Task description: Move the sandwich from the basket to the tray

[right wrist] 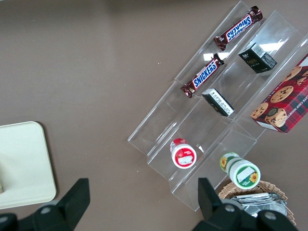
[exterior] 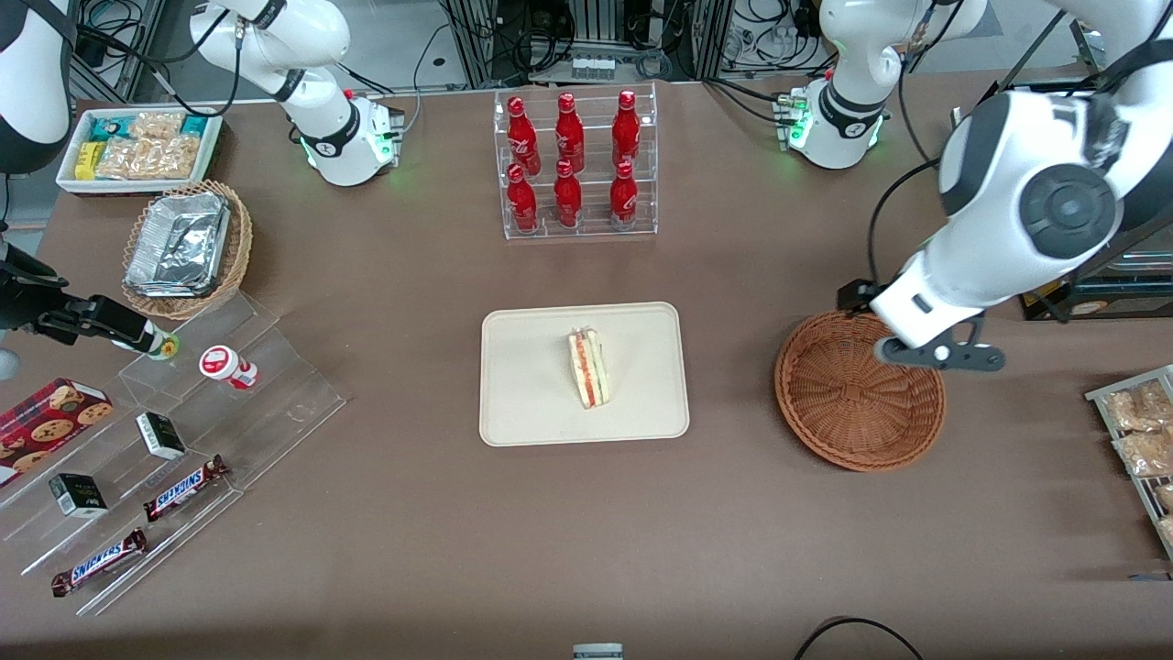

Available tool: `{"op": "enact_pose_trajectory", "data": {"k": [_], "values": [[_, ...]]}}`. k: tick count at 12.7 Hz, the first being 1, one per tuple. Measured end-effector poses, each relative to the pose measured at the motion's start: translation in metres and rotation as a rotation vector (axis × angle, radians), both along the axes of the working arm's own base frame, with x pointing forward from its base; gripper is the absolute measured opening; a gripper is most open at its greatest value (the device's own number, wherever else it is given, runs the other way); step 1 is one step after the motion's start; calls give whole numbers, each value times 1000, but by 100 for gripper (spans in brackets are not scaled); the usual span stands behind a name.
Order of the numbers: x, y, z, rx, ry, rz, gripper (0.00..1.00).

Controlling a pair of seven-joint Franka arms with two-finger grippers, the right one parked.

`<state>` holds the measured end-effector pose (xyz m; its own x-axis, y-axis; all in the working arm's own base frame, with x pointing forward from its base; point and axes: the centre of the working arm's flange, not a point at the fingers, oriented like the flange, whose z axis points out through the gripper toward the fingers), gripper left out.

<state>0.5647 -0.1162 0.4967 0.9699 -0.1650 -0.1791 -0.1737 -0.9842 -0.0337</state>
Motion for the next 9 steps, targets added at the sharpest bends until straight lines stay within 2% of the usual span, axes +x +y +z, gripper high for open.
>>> {"op": "enact_pose_trajectory", "data": {"k": [5,9], "values": [[-28,64,22,-1,39,-27,100],[-47,94,55,-3,51,0,100]]}}
